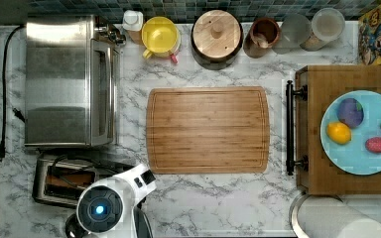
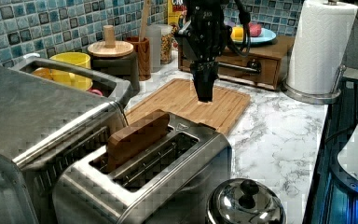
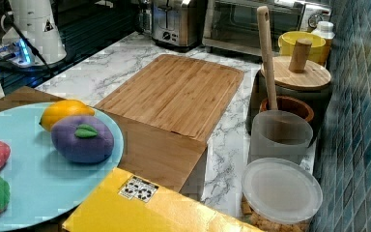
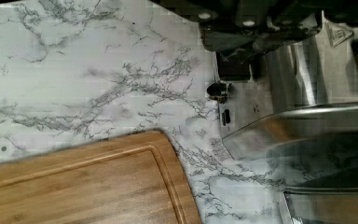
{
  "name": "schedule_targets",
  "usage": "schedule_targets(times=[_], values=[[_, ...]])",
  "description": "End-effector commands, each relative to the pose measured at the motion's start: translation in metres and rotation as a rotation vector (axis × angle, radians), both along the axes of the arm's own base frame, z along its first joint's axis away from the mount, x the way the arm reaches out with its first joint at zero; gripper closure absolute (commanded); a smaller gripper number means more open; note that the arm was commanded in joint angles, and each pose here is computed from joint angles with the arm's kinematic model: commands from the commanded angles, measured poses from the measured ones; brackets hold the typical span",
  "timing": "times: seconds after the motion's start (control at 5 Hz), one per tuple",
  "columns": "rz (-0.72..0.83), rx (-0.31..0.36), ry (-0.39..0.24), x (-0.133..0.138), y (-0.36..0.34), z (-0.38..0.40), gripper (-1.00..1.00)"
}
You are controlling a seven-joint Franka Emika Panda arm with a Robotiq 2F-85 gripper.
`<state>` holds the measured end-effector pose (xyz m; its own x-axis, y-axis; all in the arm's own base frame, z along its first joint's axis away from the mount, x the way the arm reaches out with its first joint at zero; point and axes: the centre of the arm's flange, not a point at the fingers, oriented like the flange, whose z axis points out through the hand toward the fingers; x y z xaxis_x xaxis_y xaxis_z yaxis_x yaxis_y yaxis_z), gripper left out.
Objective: Turn on the toaster.
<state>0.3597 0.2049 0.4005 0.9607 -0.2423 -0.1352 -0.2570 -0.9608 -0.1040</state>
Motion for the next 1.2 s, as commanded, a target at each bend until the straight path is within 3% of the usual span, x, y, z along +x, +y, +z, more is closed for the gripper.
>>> schedule_targets(times=[0.2, 0.4, 0.6, 1.2], values=[[0.141, 0.085, -0.002, -0.030, -0.002, -0.044, 1.00], [0.172, 0.117, -0.005, -0.032, -0.001, -0.050, 1.00], [0.186, 0.145, -0.048, -0.033, 0.003, -0.047, 1.00], [0.146, 0.133, -0.046, -0.021, 0.009, -0.063, 1.00]])
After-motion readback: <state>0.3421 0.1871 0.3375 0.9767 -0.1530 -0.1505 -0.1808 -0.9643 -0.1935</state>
